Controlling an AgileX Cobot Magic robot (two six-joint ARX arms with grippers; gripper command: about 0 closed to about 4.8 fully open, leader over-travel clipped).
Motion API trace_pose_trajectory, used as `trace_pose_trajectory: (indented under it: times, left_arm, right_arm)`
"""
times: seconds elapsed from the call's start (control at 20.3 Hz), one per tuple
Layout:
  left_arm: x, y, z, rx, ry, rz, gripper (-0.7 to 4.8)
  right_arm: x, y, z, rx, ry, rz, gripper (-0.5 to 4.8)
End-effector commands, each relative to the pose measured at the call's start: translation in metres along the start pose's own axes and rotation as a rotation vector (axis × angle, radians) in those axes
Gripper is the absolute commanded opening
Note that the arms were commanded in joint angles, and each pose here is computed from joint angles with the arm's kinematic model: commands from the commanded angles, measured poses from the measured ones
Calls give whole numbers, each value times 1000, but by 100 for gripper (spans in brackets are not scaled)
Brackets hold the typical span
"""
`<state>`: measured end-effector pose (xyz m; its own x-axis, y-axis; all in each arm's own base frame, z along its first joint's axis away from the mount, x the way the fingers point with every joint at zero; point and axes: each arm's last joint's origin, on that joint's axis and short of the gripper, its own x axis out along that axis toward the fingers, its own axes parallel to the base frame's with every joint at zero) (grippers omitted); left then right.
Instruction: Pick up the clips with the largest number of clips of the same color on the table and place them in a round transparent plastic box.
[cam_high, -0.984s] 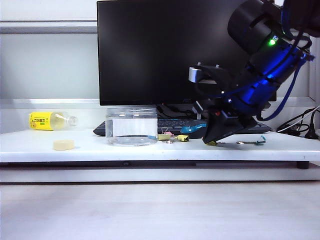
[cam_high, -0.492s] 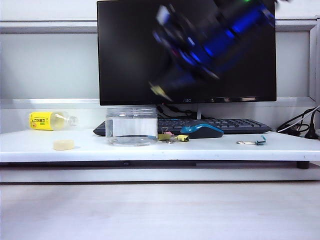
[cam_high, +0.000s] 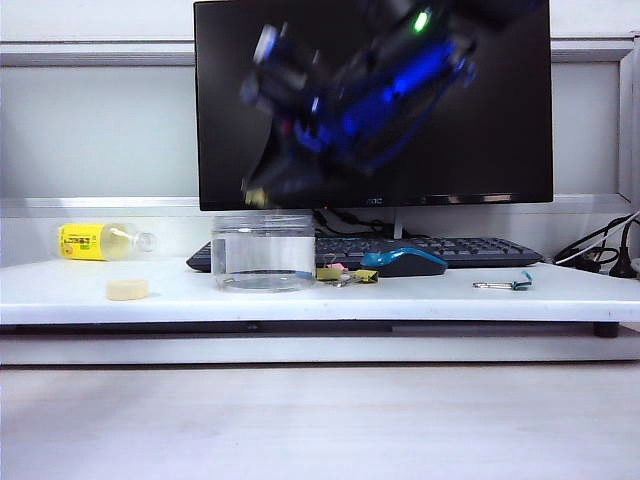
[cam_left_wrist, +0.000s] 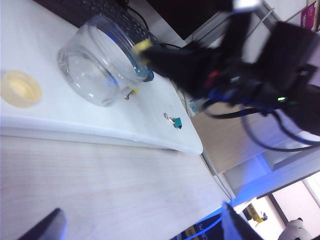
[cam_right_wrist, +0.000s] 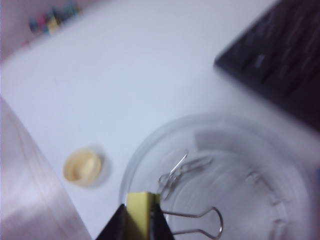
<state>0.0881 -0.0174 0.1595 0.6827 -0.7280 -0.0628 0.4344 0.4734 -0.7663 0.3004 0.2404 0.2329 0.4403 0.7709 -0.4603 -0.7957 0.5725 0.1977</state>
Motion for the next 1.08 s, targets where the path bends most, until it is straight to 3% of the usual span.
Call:
trace_pose_trajectory:
  times: [0.05, 0.1, 0.2, 0.25, 0.54, 0.69, 0.89, 1.08]
  left_arm:
    - [0, -1, 0, 10, 4, -6, 412]
    - [0, -1, 0, 10, 4, -6, 412]
    - [0, -1, 0, 10, 4, -6, 412]
    - [0, -1, 0, 10, 4, -6, 412]
    - [0, -1, 0, 6, 4, -7, 412]
    - [0, -1, 0, 0, 7, -9, 412]
    - [0, -1, 0, 0, 12, -15, 412]
    - [0, -1, 0, 4, 11, -14, 412]
  right_arm:
    - [5, 0, 0, -4, -9, 3, 44]
    - [6, -1, -1, -9, -4, -10, 49]
    - [6, -1, -1, -16, -11, -16, 122]
    - [6, -1, 0, -18, -17, -15, 133]
    - [5, -1, 8, -33, -45, -38, 142]
    - [-5, -9, 29, -46, -60, -63, 149]
    - [-29, -24, 53, -63, 15, -116, 149]
    - [-48, -38, 50, -45, 89, -156, 149]
